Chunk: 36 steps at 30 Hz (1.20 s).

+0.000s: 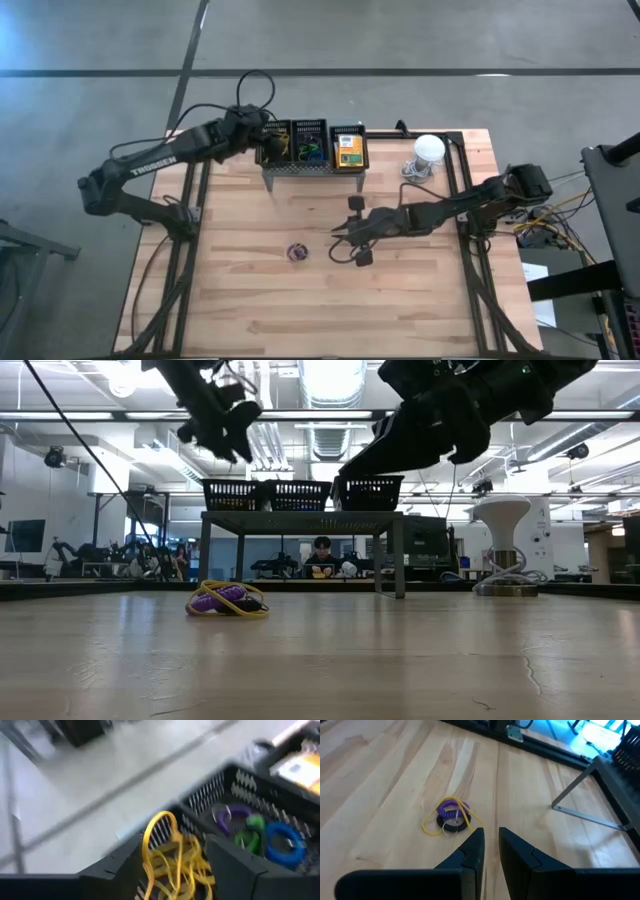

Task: Pick & Place Office Desk Supplies
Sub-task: Put the yellow rubberband into the left black bin on the shelf, then put the black spring keychain into the middle black bin on the shelf

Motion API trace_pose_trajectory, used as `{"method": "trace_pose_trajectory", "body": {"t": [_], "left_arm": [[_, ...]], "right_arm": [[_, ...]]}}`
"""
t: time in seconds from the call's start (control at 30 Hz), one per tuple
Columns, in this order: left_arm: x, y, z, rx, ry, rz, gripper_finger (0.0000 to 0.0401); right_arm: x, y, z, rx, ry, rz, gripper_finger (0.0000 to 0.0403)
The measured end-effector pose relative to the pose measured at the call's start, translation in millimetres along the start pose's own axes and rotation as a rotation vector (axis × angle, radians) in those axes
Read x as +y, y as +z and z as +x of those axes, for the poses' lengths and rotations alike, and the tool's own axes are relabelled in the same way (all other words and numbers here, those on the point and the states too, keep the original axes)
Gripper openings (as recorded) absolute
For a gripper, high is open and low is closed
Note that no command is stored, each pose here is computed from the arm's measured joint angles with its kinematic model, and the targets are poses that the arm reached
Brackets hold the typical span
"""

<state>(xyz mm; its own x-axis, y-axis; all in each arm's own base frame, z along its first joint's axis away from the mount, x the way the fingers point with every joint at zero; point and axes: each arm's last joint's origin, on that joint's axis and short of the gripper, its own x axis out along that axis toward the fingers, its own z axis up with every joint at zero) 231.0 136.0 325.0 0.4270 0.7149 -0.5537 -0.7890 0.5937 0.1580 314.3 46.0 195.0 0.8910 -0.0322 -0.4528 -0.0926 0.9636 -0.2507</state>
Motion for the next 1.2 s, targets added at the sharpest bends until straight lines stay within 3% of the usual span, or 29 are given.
{"method": "trace_pose_trajectory", "body": {"t": [0.2,0.37,0.5,0.77,1.03,1.2], "left_arm": [[12.2,-13.5,14.9,0.191,-0.113,-0.129,0.0288],[20.5,-21.0,13.9,0.309,-0.103,-0.179,0.0338],[23.5,-14.0,3.7,0.342,-0.116,-0.220,0.0355],[28.5,5.4,-18.0,0.380,-0.160,-0.336,0.0348],[24.2,-9.4,-15.1,0.571,-0.232,-0.349,0.0327],[24.7,-15.6,-15.6,0.645,-0.211,-0.328,0.0309]], "right_arm": [[-0.4,1.2,-1.1,-0.005,-0.001,0.001,0.0052],[-0.5,1.4,-1.3,-0.006,-0.002,0.001,0.0052],[-0.5,1.3,-1.3,-0.005,-0.002,0.001,0.0052],[-0.5,1.2,-1.3,-0.004,-0.003,0.001,0.0052],[-0.5,1.1,-1.3,-0.003,-0.003,0.001,0.0052],[-0.4,0.7,-1.3,0.002,-0.002,0.000,0.0052]]}}
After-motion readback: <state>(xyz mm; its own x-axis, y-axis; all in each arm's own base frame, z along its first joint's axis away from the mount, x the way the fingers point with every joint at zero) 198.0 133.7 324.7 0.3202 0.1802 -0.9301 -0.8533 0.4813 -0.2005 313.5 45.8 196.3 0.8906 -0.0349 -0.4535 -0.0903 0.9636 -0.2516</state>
